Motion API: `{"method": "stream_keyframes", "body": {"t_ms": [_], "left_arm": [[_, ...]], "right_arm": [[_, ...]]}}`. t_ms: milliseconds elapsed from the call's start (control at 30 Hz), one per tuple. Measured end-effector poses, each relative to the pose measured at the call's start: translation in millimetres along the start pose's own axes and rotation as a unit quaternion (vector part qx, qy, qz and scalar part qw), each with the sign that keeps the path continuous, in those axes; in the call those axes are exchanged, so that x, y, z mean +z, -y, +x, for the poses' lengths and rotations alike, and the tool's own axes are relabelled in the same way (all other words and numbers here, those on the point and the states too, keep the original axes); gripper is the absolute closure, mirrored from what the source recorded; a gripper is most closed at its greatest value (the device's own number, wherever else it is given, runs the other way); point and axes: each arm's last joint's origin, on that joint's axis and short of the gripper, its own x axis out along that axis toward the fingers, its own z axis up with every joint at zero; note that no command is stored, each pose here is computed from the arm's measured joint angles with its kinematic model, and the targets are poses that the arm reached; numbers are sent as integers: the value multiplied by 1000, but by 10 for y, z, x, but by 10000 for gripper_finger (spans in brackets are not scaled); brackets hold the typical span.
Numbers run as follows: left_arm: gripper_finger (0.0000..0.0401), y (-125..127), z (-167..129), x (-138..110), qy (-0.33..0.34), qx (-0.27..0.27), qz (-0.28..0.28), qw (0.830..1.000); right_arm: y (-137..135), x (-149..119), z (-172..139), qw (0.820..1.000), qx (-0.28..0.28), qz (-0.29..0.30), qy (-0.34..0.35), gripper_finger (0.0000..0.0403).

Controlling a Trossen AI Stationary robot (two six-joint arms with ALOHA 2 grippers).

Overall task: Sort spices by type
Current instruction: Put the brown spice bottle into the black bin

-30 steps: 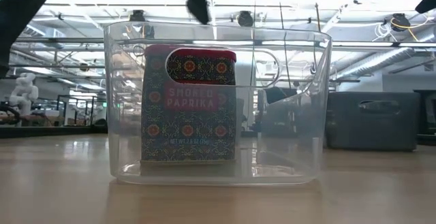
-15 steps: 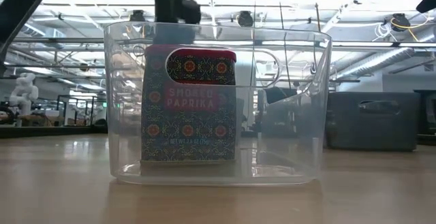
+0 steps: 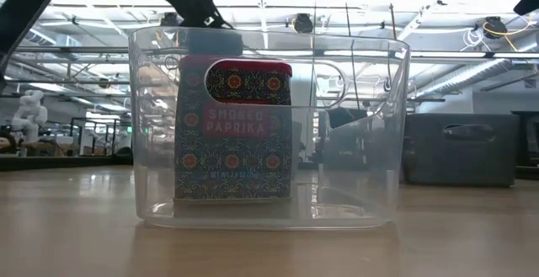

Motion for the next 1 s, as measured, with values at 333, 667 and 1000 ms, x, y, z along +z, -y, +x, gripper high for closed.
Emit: {"method": "stream_keyframes", "body": {"t_ms": [333, 667, 1000], "left_arm": [[102, -84, 353, -326, -130, -18, -79, 988], [102, -117, 694, -423, -118, -18, -69, 990], [102, -102, 858, -508, -123, -25, -57, 990]], "right_arm": [[-2, -1, 0, 1000, 1, -10, 0, 145], [-16, -2, 0, 1000, 6, -4, -1, 145], [-18, 3, 1, 1000, 7, -4, 8, 145]]}}
